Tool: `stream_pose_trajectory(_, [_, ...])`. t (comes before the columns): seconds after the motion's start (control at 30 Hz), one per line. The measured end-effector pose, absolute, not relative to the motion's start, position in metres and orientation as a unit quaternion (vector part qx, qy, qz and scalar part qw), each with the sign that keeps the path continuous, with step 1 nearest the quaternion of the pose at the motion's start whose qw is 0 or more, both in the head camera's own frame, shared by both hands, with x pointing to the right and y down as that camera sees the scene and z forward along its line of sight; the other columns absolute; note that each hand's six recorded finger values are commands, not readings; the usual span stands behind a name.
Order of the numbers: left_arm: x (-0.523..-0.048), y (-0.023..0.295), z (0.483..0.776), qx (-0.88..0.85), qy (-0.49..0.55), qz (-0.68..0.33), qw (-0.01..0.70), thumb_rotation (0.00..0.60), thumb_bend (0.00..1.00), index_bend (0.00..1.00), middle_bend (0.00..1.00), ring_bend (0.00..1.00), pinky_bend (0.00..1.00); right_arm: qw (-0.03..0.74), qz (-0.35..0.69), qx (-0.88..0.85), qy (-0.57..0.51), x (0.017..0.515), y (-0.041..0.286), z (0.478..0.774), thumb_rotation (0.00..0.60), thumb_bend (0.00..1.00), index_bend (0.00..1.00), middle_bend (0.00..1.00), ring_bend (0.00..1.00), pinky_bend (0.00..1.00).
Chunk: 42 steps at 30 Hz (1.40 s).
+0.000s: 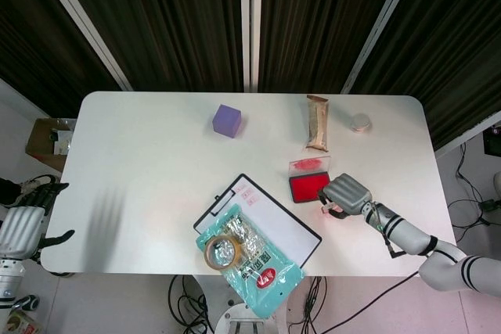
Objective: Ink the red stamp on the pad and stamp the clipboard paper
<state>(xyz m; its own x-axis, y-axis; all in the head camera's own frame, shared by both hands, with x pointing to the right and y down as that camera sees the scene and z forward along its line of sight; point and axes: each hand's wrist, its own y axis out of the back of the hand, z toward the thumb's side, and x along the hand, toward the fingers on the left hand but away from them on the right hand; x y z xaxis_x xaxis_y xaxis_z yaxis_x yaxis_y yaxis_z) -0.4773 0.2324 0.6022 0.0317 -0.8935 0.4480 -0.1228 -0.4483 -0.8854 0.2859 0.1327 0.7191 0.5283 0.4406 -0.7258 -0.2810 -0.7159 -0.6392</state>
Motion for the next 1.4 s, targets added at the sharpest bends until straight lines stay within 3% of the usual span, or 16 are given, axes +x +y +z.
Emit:
stream_pose_trajectory(0.77, [-0.479, 0.235, 0.605, -0.633, 0.401, -0.570, 0.337, 0.600, 0.00, 0.15, 0.16, 0.13, 0.24, 0.367, 0.504, -0.779, -0.069, 0.313, 0.145, 0.745, 0.600, 0.45, 0.98, 0.81, 0.89, 1.00])
stream_pose_trajectory(0.97, [-0.479, 0.234, 0.602, -0.632, 0.401, -0.571, 0.338, 0.600, 0.00, 0.15, 0.16, 0.13, 0.24, 0.372, 0.503, -0.777, -0.070, 0.317, 0.147, 0.748, 0.600, 0.39, 0.88, 0.73, 0.89, 1.00])
stream_pose_trajectory(1.23, [-0.477, 0.233, 0.604, -0.633, 0.399, -0.570, 0.338, 0.600, 0.00, 0.15, 0.16, 0.13, 0.24, 0.375, 0.502, -0.777, -0.064, 0.318, 0.149, 0.749, 0.600, 0.34, 0.69, 0.54, 0.89, 1.00])
stream_pose_trajectory(1.4, [-0.478, 0.233, 0.603, -0.632, 0.399, -0.571, 0.339, 0.600, 0.00, 0.15, 0.16, 0.13, 0.24, 0.374, 0.504, -0.777, -0.061, 0.318, 0.150, 0.749, 0.600, 0.32, 0.63, 0.44, 0.88, 1.00])
